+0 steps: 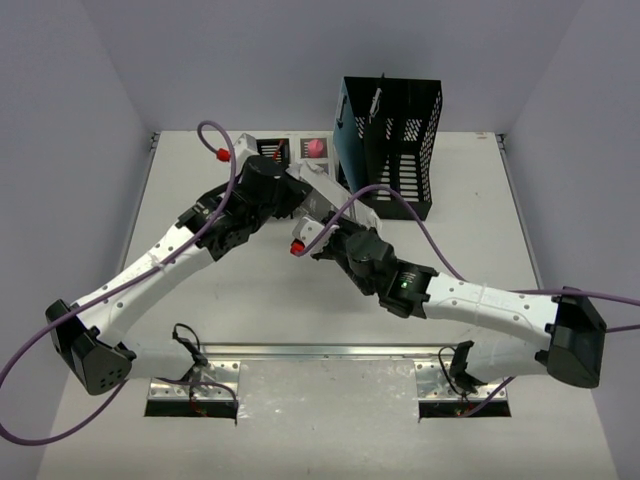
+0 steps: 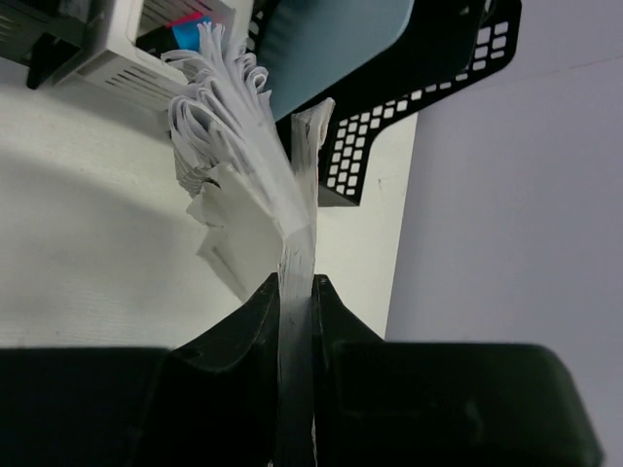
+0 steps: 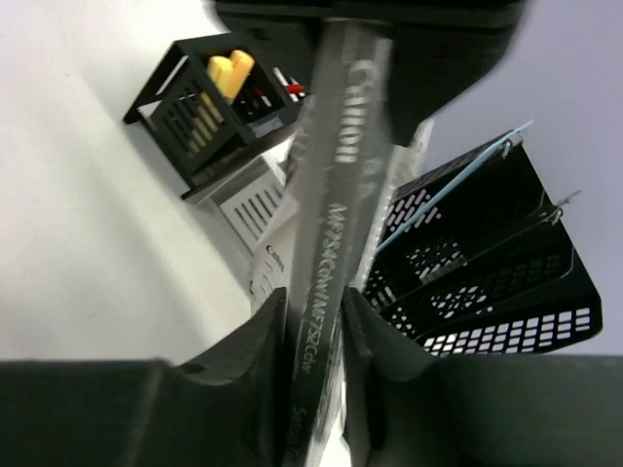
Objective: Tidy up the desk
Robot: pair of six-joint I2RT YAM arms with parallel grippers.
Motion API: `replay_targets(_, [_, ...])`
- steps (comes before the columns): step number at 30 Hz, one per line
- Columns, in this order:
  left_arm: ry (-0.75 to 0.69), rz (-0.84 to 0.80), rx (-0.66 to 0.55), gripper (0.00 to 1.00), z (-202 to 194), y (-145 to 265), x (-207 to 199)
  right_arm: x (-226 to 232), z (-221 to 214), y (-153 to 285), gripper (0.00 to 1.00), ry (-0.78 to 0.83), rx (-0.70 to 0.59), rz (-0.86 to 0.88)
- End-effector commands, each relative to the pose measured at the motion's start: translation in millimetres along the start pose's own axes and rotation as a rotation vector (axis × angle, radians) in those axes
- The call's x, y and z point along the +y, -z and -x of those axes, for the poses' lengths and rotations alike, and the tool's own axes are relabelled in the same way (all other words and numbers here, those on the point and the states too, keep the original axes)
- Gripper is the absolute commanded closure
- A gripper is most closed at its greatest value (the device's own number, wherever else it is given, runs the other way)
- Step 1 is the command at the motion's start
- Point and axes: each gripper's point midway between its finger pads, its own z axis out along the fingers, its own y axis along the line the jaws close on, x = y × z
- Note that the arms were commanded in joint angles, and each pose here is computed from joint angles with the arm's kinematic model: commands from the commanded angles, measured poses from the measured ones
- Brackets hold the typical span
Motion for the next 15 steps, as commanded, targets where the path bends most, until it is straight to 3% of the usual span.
replay_targets(1, [0.113, -0.224, -0.037, 1.00, 30, 34, -64, -32, 25, -12, 0.86, -0.080, -0.050, -0.080])
replay_targets(3, [0.112, -0.225, -0.038, 1.00, 30, 34, -64, -28, 24, -15, 0.99, -0.078, -0.045, -0.070])
replay_targets(6, [0.097, -0.248, -0.043, 0.96, 31, 35, -66, -24, 19, -11, 0.99, -0.083, -0.038, -0.052])
replay_targets(7, [0.087, -0.253, -0.050, 0.88, 32, 36, -65, -24, 17, -9, 0.99, -0.091, -0.033, -0.046])
replay_targets(8, [0.083, -0.255, -0.052, 0.66, 31, 36, -65, -28, 19, -4, 0.99, -0.103, -0.042, -0.047])
replay_targets(10, [0.070, -0.262, -0.064, 0.40, 33, 38, -62, -28, 15, 3, 0.99, -0.120, -0.038, -0.035])
replay_targets(12, [0.068, -0.263, -0.075, 0.20, 36, 38, -60, -36, 20, 15, 0.99, -0.149, -0.064, -0.033])
replay_targets(13, [0.057, -0.257, -0.087, 0.01, 37, 38, -55, -36, 20, 19, 0.99, -0.153, -0.064, -0.025])
replay_targets(15, [0.050, -0.247, -0.123, 0.00, 46, 37, -50, -48, 23, 33, 0.99, -0.179, -0.081, -0.033])
